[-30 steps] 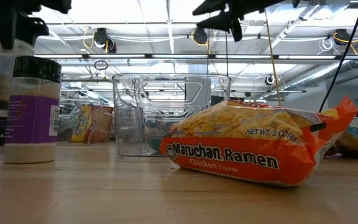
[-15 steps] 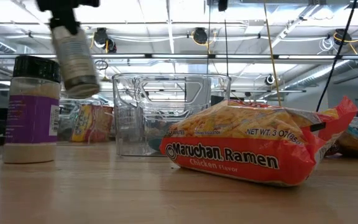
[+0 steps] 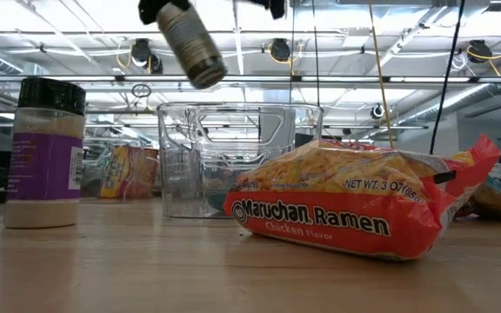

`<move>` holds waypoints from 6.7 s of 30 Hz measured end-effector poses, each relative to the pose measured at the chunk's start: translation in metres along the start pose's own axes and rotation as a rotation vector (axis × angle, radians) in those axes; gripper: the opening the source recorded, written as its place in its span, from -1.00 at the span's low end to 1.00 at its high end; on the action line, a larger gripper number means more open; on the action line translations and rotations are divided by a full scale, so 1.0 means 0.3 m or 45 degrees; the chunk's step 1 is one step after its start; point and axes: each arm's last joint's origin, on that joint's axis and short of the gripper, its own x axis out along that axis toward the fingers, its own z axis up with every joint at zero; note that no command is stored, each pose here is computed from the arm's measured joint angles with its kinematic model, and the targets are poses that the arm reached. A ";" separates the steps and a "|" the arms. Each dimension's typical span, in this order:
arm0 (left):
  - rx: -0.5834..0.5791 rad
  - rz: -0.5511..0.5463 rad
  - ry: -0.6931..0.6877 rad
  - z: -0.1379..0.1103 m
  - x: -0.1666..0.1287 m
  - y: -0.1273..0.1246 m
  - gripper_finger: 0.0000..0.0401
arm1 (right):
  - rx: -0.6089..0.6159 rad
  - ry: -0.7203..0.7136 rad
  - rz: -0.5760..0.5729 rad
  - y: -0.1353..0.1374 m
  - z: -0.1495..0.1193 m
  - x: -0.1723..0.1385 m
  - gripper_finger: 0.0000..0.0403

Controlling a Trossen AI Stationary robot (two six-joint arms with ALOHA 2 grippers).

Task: Pick & Place Food Item
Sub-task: Put the gold seasoning bottle into the top right transparent bin

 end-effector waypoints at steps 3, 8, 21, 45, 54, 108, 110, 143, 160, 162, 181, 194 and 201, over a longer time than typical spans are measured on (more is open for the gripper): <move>0.018 -0.006 -0.030 0.032 -0.009 -0.007 0.37 | 0.021 0.019 -0.021 -0.015 -0.007 0.005 0.38; 0.039 -0.012 -0.026 0.062 0.010 -0.017 0.37 | 0.010 0.057 -0.050 -0.037 -0.035 0.037 0.50; 0.030 -0.060 -0.066 0.083 0.013 -0.026 0.37 | 0.009 0.169 -0.089 -0.057 -0.116 0.113 0.50; 0.013 -0.146 -0.162 0.109 0.005 -0.036 0.45 | 0.074 0.111 -0.031 -0.072 -0.097 0.117 0.33; -0.010 -0.123 -0.179 0.109 -0.014 -0.011 0.95 | 0.103 0.020 -0.028 -0.088 -0.068 0.115 0.32; -0.025 -0.187 -0.549 0.207 -0.019 0.004 0.45 | 0.308 -0.587 0.174 -0.144 0.183 -0.041 0.34; -0.033 -0.189 -0.547 0.207 -0.019 0.004 0.37 | 0.300 -0.580 0.169 -0.145 0.181 -0.040 0.31; -0.019 -0.268 -0.222 0.106 -0.060 0.005 0.37 | 0.251 -0.222 0.337 -0.177 0.128 -0.028 0.45; -0.049 -0.347 -0.058 0.070 -0.054 0.001 0.37 | 0.289 -0.145 0.468 -0.200 0.128 -0.039 0.43; -0.050 -0.348 -0.051 0.069 -0.054 0.001 0.37 | 0.287 -0.142 0.472 -0.200 0.128 -0.038 0.42; -0.069 -0.369 -0.038 0.058 -0.074 0.008 0.76 | 0.290 -0.137 0.499 -0.207 0.134 -0.046 0.36; -0.134 -0.262 -0.341 -0.005 -0.327 0.080 0.78 | 0.258 0.034 0.299 -0.304 0.169 -0.080 0.36; -0.154 -0.074 -0.531 -0.069 -0.464 0.108 0.78 | 0.182 0.119 0.089 -0.410 0.238 -0.117 0.36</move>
